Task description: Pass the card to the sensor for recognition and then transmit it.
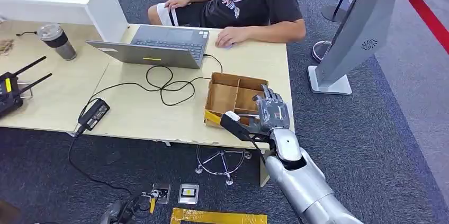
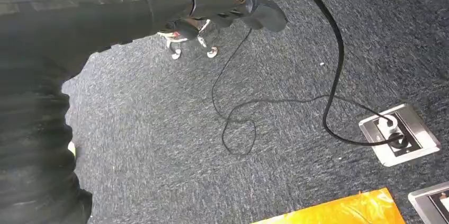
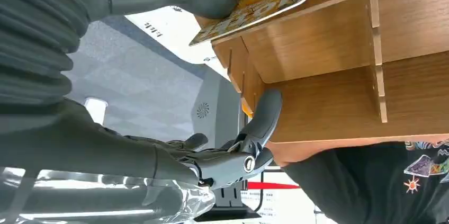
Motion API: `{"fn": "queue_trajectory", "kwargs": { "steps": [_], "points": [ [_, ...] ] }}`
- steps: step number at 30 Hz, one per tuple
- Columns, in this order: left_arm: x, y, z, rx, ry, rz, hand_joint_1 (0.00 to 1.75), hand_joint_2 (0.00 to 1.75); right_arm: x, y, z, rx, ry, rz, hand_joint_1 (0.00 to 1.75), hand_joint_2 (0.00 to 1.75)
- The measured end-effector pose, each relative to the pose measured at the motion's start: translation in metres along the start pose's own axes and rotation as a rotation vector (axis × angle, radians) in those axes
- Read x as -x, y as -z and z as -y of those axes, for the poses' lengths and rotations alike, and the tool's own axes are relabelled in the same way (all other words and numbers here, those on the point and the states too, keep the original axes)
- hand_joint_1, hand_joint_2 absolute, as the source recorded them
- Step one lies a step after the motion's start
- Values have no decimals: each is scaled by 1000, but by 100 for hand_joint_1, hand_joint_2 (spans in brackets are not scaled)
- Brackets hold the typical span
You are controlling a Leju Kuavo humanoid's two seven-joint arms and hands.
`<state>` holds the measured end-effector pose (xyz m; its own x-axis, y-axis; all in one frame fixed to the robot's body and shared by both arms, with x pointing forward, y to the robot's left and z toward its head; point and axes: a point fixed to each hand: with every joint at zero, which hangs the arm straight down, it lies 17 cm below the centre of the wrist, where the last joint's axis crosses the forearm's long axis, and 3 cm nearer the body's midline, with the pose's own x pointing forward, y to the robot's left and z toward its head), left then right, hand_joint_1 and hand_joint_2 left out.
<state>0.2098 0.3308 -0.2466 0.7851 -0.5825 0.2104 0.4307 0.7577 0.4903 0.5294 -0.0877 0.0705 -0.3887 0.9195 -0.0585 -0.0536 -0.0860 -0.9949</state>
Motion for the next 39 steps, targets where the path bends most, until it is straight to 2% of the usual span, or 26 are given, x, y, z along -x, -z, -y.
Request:
{"fn": "queue_trajectory", "kwargs": {
  "steps": [5, 6, 10, 11, 12, 20, 21, 39],
  "points": [
    [0, 0, 0, 0, 0, 0, 0, 175, 0, 0, 0, 0, 0, 0, 68, 175],
    [0, 0, 0, 0, 0, 0, 0, 175, 0, 0, 0, 0, 0, 0, 175, 175],
    [0, 0, 0, 0, 0, 0, 0, 175, -1, 0, -1, -5, 0, 7, 175, 175],
    [0, 0, 0, 0, 1, 1, 0, 175, -2, 0, -2, -9, -1, 11, 31, 175],
    [-1, 0, 0, 1, 1, 1, 0, 175, -3, 0, -3, -13, 0, 14, 0, 175],
    [-2, 1, -2, -1, 6, -1, 0, 175, -3, -1, -7, -32, 13, 12, 2, 175],
    [-2, 1, -2, -1, 6, -1, 0, 175, -2, -1, -7, -32, 14, 12, 171, 175],
    [-3, 1, -2, -2, 6, 0, 0, 175, -4, -2, -8, -38, 17, 22, 175, 175]
  ]
}}
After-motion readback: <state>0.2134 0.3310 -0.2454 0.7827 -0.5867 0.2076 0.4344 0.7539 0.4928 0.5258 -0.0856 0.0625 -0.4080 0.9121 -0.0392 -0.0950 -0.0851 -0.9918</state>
